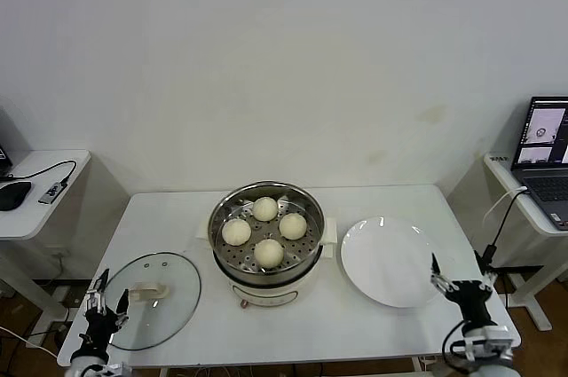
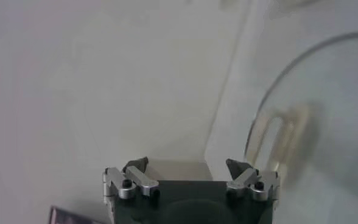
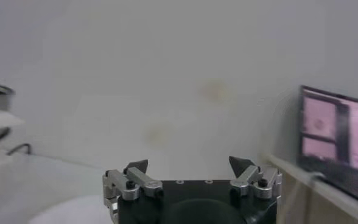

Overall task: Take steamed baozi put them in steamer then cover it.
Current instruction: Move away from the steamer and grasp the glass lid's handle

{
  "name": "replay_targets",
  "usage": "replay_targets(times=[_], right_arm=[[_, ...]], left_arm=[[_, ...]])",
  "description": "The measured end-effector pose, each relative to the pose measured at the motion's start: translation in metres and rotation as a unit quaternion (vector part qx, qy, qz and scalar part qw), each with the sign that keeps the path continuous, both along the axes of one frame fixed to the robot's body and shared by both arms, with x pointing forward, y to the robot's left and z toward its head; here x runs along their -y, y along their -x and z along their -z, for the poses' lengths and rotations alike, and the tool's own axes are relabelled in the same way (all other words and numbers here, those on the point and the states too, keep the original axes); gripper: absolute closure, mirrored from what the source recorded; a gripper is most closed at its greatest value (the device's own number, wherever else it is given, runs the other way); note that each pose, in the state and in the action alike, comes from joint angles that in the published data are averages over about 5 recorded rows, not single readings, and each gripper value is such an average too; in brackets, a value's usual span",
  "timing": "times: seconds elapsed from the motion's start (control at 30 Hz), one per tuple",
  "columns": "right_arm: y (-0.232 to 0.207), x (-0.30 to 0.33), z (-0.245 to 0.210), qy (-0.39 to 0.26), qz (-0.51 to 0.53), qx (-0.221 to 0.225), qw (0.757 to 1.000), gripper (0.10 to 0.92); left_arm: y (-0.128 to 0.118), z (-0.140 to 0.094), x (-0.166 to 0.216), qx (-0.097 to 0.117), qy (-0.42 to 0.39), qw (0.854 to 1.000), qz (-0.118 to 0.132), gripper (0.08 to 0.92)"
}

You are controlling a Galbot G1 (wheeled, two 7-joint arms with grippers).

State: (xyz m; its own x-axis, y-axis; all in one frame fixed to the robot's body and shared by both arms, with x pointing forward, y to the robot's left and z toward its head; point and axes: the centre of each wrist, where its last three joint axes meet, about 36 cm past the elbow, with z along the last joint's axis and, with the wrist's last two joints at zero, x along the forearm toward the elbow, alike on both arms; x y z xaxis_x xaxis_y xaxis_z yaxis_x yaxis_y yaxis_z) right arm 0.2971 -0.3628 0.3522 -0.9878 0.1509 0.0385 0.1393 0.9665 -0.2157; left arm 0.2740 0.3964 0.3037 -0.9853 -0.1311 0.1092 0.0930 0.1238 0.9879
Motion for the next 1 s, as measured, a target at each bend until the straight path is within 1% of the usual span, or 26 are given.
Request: replay_targets(times=[0.2, 0.47, 0.77, 1.0], right_arm=[[0.010, 0.005, 0.003, -0.004, 0.020, -0.009, 1.000, 0.200], [0.020, 0.010, 0.006, -0.008, 0.034, -0.019, 0.999, 0.200], [0.028, 0.012, 0.006, -0.002, 0.042, -0.025, 0.999, 0.200], [0.034, 0.013, 0.009, 0.006, 0.044, -0.030, 0.999, 0.200]], left_arm=[[0.005, 0.004, 0.003, -0.013, -0.040, 0.999, 0.018, 0.177], [0.001, 0.012, 0.002, -0.026, -0.077, 0.996, 0.035, 0.177], [-0.013, 0.022, 0.001, -0.036, -0.101, 0.993, 0.051, 0.177], [-0.029, 0.026, 0.003, -0.036, -0.111, 0.992, 0.056, 0.177]])
